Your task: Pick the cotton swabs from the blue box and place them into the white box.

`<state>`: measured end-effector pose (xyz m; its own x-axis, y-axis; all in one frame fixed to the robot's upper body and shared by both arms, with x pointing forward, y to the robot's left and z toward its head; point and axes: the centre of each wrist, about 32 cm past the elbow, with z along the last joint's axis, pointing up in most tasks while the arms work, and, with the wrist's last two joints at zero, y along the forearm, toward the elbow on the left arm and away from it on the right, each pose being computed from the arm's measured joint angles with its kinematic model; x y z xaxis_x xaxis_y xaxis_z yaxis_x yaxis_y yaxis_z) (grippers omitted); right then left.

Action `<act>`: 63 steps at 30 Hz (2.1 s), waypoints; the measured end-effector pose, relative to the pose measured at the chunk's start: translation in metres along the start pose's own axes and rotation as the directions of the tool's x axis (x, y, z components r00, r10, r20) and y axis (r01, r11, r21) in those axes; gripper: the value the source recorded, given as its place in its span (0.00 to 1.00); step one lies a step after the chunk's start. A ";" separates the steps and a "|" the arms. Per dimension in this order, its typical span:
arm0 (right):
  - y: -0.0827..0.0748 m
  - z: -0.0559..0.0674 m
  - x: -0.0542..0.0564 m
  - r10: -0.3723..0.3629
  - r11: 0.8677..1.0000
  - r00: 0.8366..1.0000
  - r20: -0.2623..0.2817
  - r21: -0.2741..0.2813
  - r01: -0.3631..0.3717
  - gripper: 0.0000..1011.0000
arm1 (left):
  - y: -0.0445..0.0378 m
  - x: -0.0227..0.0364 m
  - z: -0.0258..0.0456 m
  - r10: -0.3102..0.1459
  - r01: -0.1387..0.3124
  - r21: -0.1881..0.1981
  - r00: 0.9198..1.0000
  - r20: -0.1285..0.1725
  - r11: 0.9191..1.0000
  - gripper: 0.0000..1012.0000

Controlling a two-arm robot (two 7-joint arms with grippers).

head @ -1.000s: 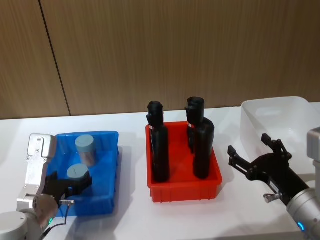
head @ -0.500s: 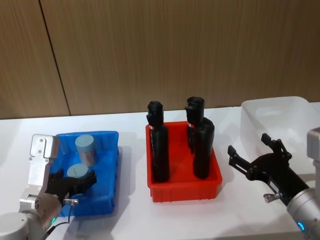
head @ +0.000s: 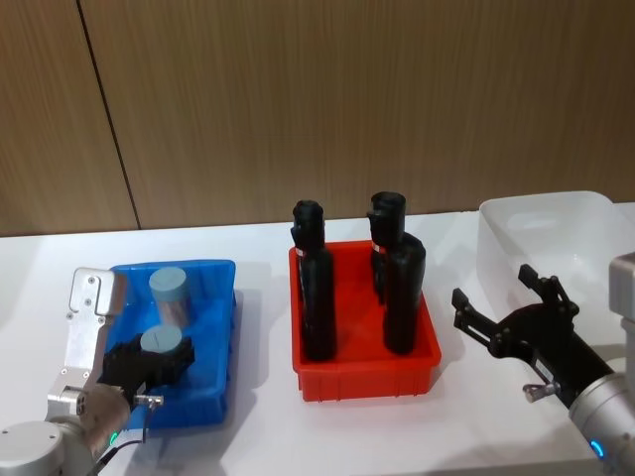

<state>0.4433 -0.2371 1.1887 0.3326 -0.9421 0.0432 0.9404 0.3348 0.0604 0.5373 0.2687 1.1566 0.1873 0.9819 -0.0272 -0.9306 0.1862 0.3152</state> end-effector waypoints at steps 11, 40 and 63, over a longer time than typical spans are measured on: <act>0.000 0.000 0.000 0.000 1.000 1.000 0.000 0.000 0.000 0.99 | 0.0019 -0.0037 0.0061 0.009 -0.009 0.002 0.999 0.049 1.000 0.66; 0.000 0.000 0.000 0.000 1.000 1.000 0.000 0.000 0.000 0.99 | 0.0339 -0.0208 0.0835 -0.180 0.207 -0.136 0.966 0.188 0.969 0.66; 0.000 0.000 0.000 0.000 1.000 1.000 0.000 0.000 0.000 0.99 | 0.0264 -0.0256 0.1345 -0.422 0.442 -0.082 0.887 0.187 0.893 0.66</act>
<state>0.4433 -0.2371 1.1887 0.3326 -0.9421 0.0432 0.9404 0.3348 0.0604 0.5503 0.2440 1.2932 0.6177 0.7862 0.0199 -0.7741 0.6034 0.1915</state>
